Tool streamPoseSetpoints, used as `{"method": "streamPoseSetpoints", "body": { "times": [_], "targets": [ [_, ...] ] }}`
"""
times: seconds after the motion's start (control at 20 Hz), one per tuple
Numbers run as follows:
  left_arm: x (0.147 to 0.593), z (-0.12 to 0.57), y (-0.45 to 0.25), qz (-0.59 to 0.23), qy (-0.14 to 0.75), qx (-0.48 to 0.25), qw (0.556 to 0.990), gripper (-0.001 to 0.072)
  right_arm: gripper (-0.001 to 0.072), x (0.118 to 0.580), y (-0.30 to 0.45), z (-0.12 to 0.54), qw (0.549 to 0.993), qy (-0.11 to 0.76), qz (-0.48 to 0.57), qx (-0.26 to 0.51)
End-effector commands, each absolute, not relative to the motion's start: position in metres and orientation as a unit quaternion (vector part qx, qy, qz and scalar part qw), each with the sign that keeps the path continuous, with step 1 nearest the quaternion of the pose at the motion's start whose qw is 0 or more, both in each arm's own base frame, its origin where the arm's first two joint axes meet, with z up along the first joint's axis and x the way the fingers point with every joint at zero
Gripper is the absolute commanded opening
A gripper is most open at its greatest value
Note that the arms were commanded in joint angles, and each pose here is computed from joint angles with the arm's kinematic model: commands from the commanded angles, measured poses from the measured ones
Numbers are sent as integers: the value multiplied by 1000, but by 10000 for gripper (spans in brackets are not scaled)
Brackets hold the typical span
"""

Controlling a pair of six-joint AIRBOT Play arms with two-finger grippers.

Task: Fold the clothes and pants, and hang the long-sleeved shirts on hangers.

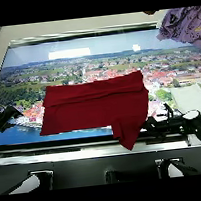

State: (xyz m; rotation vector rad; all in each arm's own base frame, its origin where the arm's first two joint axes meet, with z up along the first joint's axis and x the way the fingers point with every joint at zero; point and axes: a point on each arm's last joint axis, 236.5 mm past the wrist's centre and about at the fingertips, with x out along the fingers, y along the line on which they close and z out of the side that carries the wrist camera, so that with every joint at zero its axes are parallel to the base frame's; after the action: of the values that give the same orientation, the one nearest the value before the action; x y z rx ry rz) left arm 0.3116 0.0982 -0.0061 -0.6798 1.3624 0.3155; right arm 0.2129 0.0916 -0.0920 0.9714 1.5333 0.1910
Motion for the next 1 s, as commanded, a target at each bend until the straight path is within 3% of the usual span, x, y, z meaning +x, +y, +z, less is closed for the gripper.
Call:
{"method": "streamPoseSetpoints", "body": {
  "times": [0.0,0.4,0.6,0.95],
  "targets": [
    [311,-7,96,145,613,-314,710,682,430,204,102,-97,600,661,89,442],
    [311,-7,96,145,614,-314,709,682,428,208,108,-104,601,637,76,476],
    [311,-8,96,147,614,-316,708,682,340,215,107,-104,605,626,69,487],
    [312,-9,97,148,613,-317,709,682,339,209,110,-106,601,636,71,478]
  ]
}}
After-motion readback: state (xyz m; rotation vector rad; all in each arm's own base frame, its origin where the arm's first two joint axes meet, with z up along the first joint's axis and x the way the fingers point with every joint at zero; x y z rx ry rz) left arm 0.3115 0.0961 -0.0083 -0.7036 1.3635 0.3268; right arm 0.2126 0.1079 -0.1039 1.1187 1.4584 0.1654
